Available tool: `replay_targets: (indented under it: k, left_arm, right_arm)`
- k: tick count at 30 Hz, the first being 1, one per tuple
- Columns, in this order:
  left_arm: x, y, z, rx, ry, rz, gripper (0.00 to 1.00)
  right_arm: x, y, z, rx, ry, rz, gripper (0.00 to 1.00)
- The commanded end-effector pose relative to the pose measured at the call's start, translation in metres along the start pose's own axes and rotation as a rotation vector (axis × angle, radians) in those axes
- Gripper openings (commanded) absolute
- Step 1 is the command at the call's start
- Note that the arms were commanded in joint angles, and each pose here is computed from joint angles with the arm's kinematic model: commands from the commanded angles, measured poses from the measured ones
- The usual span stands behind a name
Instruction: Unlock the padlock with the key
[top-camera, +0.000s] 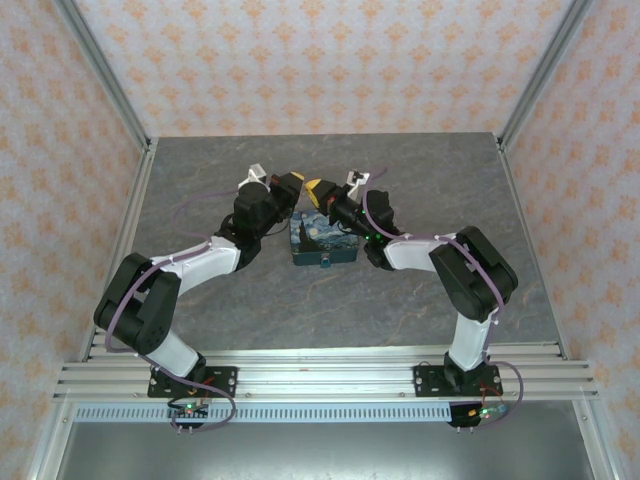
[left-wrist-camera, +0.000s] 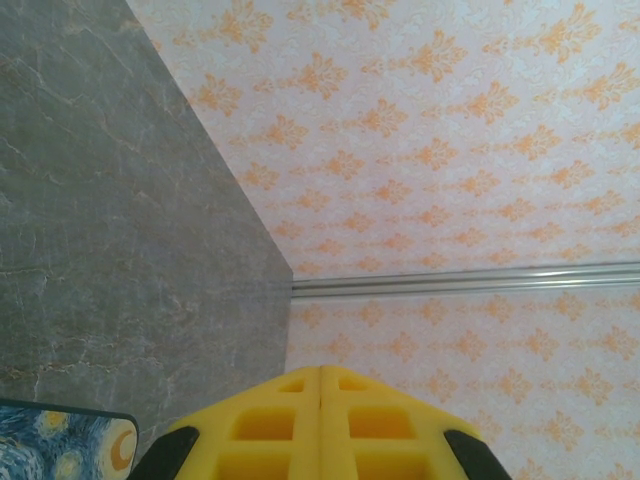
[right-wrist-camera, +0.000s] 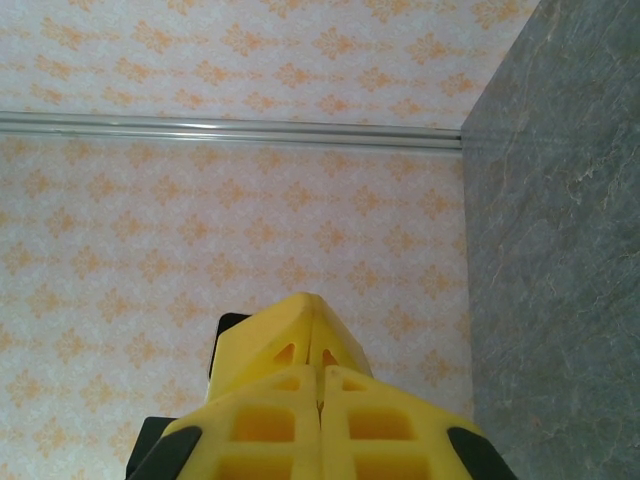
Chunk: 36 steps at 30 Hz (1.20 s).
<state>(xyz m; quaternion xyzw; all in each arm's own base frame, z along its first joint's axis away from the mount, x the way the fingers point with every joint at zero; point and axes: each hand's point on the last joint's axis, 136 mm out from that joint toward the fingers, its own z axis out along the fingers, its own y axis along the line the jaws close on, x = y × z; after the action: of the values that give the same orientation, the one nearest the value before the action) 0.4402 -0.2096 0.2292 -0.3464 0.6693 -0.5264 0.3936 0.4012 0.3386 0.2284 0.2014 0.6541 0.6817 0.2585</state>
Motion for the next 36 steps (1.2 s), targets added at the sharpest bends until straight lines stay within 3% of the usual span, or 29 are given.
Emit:
replay_targets:
  k: [1,6,12,14,17,27,36]
  left_arm:
    - [-0.002,-0.026,-0.005,0.056,-0.017,0.023,0.0]
    - [-0.001,-0.028,-0.008,0.04,-0.002,0.053,0.03]
    - [-0.005,-0.029,-0.026,-0.005,-0.001,0.122,0.59]
    - [-0.003,-0.026,-0.031,-0.035,0.016,0.147,0.73]
    - [0.002,-0.02,-0.042,-0.071,0.05,0.187,0.84]
    - [0.033,0.027,-0.102,-0.261,0.24,0.429,0.96]
    - [0.088,0.1,-0.137,-0.396,0.388,0.608,0.95]
  right_arm:
    - [0.005,0.008,0.0,-0.022,0.016,-0.025,0.0]
    - [0.008,0.002,-0.008,0.001,0.021,-0.068,0.0]
    - [0.011,-0.013,-0.034,0.088,0.022,-0.19,0.0]
    - [0.012,-0.017,-0.042,0.104,0.024,-0.212,0.0]
    - [0.017,-0.023,-0.056,0.12,0.045,-0.243,0.0]
    - [0.036,-0.046,-0.119,0.274,0.095,-0.462,0.0]
    - [0.028,-0.065,-0.145,0.328,0.051,-0.415,0.0]
